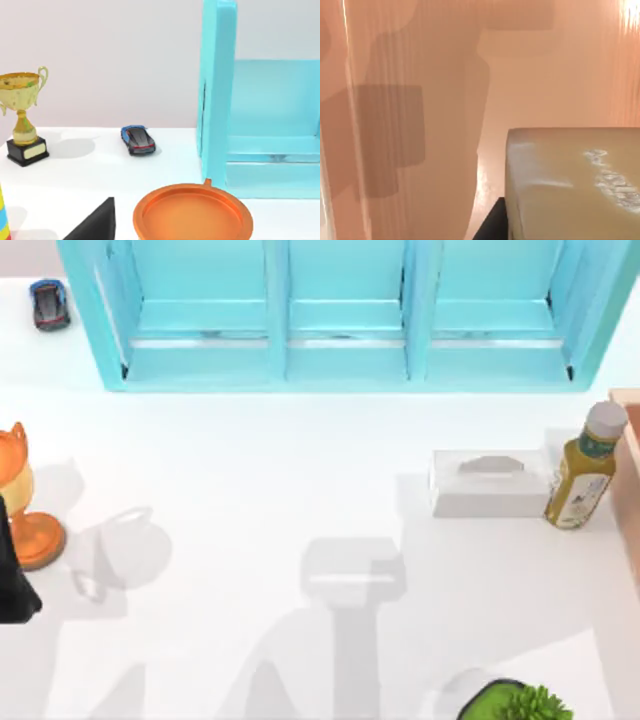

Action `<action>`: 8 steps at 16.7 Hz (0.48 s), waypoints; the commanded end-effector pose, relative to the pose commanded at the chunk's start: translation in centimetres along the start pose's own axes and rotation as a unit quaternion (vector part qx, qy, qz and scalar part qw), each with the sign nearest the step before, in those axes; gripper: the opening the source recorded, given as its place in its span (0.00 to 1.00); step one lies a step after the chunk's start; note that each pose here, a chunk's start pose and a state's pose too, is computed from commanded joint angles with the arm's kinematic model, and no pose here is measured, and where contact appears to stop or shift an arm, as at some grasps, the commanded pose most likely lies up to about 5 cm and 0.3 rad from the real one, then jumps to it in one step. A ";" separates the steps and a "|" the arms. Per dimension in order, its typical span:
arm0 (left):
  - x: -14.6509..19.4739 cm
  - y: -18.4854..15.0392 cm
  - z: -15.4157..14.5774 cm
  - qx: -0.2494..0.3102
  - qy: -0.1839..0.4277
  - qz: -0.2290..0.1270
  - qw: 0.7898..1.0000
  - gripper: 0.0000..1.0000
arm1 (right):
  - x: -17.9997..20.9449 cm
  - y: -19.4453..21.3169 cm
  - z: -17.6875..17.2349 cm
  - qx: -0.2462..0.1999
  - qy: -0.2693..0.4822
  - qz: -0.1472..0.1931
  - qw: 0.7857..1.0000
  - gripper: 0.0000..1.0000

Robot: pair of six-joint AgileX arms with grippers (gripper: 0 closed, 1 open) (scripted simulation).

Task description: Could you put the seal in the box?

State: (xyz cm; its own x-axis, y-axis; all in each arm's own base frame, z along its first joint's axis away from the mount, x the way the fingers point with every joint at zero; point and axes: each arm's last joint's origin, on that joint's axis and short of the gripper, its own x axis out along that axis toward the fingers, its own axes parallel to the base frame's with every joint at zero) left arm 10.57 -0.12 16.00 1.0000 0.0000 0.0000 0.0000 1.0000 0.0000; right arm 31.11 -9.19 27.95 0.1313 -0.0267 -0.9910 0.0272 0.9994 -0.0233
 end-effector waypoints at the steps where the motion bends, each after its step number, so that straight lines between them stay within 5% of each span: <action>1: 0.0 0.0 0.0 0.000 0.000 0.000 1.000 1.00 | 0.3 -0.4 -0.6 -0.004 0.008 0.006 1.000 0.00; 8: 0.0 0.0 0.0 0.000 0.000 0.000 1.000 1.00 | 0.7 -0.6 -1.2 -0.008 0.019 0.012 1.000 0.00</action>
State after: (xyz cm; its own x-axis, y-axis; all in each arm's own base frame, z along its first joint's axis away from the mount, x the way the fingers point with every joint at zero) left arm 10.57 -0.12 16.00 1.0000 0.0000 0.0000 0.0000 1.0000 0.0000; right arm 30.04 -9.74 27.08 0.0938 -0.0013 -0.9956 0.0089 1.0000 -0.0004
